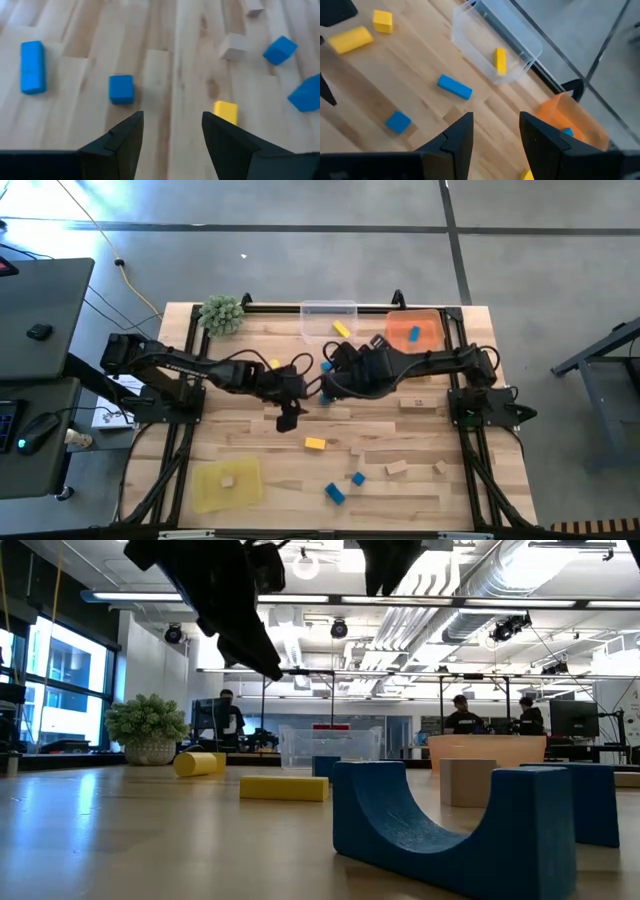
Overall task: Sort & place blocks by color
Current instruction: Put the yellow block into the transparent bin
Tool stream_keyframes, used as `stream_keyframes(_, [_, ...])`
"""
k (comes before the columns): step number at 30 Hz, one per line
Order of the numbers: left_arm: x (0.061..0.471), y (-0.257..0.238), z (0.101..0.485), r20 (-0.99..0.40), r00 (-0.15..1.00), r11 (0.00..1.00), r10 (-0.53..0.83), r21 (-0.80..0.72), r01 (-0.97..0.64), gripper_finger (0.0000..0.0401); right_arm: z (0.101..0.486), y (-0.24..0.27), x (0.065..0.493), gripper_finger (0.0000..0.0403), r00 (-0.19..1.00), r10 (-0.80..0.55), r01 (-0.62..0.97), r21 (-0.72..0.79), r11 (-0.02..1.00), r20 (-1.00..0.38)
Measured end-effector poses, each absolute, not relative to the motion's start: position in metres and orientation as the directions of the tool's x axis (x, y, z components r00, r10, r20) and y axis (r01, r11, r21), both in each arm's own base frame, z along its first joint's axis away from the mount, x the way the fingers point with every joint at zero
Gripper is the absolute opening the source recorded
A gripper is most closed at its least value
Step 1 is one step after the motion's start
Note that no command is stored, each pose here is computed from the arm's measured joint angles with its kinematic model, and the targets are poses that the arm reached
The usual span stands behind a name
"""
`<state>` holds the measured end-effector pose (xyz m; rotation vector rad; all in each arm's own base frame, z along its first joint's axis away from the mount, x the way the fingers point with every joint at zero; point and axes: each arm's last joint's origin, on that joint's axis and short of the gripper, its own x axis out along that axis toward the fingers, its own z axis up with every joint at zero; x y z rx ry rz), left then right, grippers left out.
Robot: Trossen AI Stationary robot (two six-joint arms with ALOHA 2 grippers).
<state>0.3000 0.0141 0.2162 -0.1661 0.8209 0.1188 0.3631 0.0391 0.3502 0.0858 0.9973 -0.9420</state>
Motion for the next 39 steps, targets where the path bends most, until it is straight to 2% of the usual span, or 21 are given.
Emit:
stream_keyframes(15, [0.303, -0.023, 0.212, -0.739, 0.673, 0.983, -0.036, -0.148, -0.110, 0.0193, 0.352, 0.068, 0.359, 0.0149, 0.257, -0.662, 0.709, -0.329, 0.624, -0.704])
stream_keyframes(18, [0.302, -0.027, 0.211, -0.741, 0.671, 0.978, -0.017, -0.153, -0.144, 0.0193, 0.351, 0.068, 0.359, 0.0149, 0.256, -0.663, 0.697, -0.341, 0.631, -0.704])
stream_keyframes(23, [0.301, -0.033, 0.211, -0.740, 0.671, 0.966, -0.034, -0.197, -0.169, 0.0193, 0.333, 0.068, 0.357, 0.0149, 0.201, -0.659, 0.650, -0.405, 0.644, -0.725])
stream_keyframes(30, [0.305, -0.044, 0.211, -0.716, 0.696, 0.973, -0.060, -0.198, -0.120, 0.0193, 0.309, 0.072, 0.350, 0.0149, 0.129, -0.632, 0.578, -0.460, 0.674, -0.764])
stream_keyframes(39, [0.320, -0.048, 0.176, -0.766, 0.640, 0.970, -0.061, -0.196, -0.142, 0.0193, 0.288, 0.088, 0.342, 0.0149, 0.069, -0.579, 0.497, -0.475, 0.726, -0.813])
